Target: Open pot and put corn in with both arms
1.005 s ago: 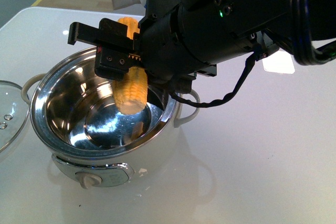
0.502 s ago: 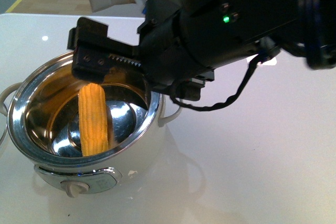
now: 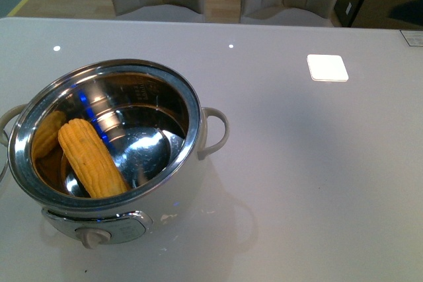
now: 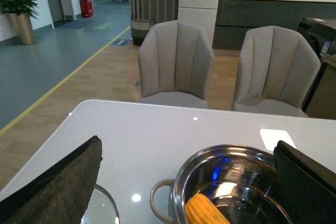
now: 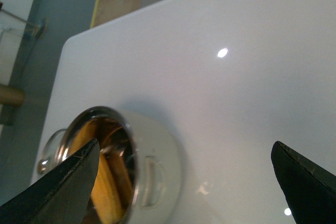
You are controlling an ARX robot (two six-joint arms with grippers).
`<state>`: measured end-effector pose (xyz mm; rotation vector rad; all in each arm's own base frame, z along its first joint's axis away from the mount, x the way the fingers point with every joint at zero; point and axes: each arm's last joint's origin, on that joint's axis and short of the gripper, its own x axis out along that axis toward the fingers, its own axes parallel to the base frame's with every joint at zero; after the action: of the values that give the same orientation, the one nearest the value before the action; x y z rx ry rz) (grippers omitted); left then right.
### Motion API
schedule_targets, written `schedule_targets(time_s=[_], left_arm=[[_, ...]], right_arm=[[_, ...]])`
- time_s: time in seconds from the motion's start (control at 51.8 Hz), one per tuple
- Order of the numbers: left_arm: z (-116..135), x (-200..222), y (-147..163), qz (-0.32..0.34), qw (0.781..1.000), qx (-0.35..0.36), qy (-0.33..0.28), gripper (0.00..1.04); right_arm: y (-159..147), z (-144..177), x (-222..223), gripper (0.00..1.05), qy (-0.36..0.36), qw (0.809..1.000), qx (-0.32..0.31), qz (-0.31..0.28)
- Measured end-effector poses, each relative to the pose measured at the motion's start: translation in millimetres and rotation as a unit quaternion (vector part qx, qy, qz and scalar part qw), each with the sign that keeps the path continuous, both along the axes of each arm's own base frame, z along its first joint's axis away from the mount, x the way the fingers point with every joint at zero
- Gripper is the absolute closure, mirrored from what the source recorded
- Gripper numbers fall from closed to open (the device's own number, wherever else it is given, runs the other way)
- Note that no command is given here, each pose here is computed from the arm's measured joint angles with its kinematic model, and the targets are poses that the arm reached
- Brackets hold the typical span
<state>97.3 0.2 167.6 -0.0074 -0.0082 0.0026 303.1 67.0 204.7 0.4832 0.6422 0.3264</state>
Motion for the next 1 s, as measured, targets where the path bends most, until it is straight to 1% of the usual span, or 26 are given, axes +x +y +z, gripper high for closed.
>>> schedule_targets(time_s=[0.097, 0.251, 0.444, 0.502, 0.58, 0.599, 0.618, 0.638, 0.657, 0.715, 0.734, 0.773, 0.811, 0.889, 0.908, 1.005], left_arm=[[0, 0, 0, 0.0, 1.0, 0.0, 0.0, 0.07], [0, 0, 0, 0.0, 1.0, 0.0, 0.0, 0.07], [0, 0, 0, 0.0, 1.0, 0.0, 0.0, 0.07], [0, 0, 0, 0.0, 1.0, 0.0, 0.0, 0.07], [0, 0, 0, 0.0, 1.0, 0.0, 0.0, 0.07], [0, 0, 0, 0.0, 1.0, 0.0, 0.0, 0.07], [0, 0, 0, 0.0, 1.0, 0.0, 0.0, 0.07], [0, 0, 0, 0.0, 1.0, 0.0, 0.0, 0.07], [0, 0, 0, 0.0, 1.0, 0.0, 0.0, 0.07], [0, 0, 0, 0.0, 1.0, 0.0, 0.0, 0.07], [0, 0, 0, 0.0, 1.0, 0.0, 0.0, 0.07], [0, 0, 0, 0.0, 1.0, 0.0, 0.0, 0.07], [0, 0, 0, 0.0, 1.0, 0.0, 0.0, 0.07], [0, 0, 0, 0.0, 1.0, 0.0, 0.0, 0.07], [0, 0, 0, 0.0, 1.0, 0.0, 0.0, 0.07], [0, 0, 0, 0.0, 1.0, 0.0, 0.0, 0.07]], right_arm=[[-26, 2, -20, 0.09, -0.026, 0.999, -0.037, -0.027], [-54, -3, -55, 0.09, -0.039, 0.994, -0.085, -0.048], [-76, -14, -107, 0.09, -0.029, 0.992, -0.109, -0.052], [-84, -16, -126, 0.09, -0.036, 0.991, -0.118, -0.055], [-88, -13, -135, 0.09, -0.054, 0.988, -0.132, -0.064], [-88, -14, -135, 0.1, -0.067, 0.985, -0.144, -0.07], [-88, -17, -134, 0.15, -0.111, 0.974, -0.174, -0.09], [-87, -20, -134, 0.18, -0.139, 0.966, -0.191, -0.107], [-87, -22, -135, 0.2, -0.154, 0.961, -0.197, -0.114], [-85, -29, -142, 0.3, -0.226, 0.938, -0.22, -0.146], [-84, -28, -145, 0.36, -0.256, 0.928, -0.223, -0.154], [-82, -24, -149, 0.44, -0.292, 0.915, -0.225, -0.162], [-80, -21, -152, 0.53, -0.307, 0.91, -0.226, -0.164], [-78, -22, -156, 0.64, -0.311, 0.908, -0.228, -0.163], [-76, -24, -157, 0.67, -0.306, 0.907, -0.233, -0.171], [-69, -30, -162, 0.83, -0.302, 0.911, -0.232, -0.159]])
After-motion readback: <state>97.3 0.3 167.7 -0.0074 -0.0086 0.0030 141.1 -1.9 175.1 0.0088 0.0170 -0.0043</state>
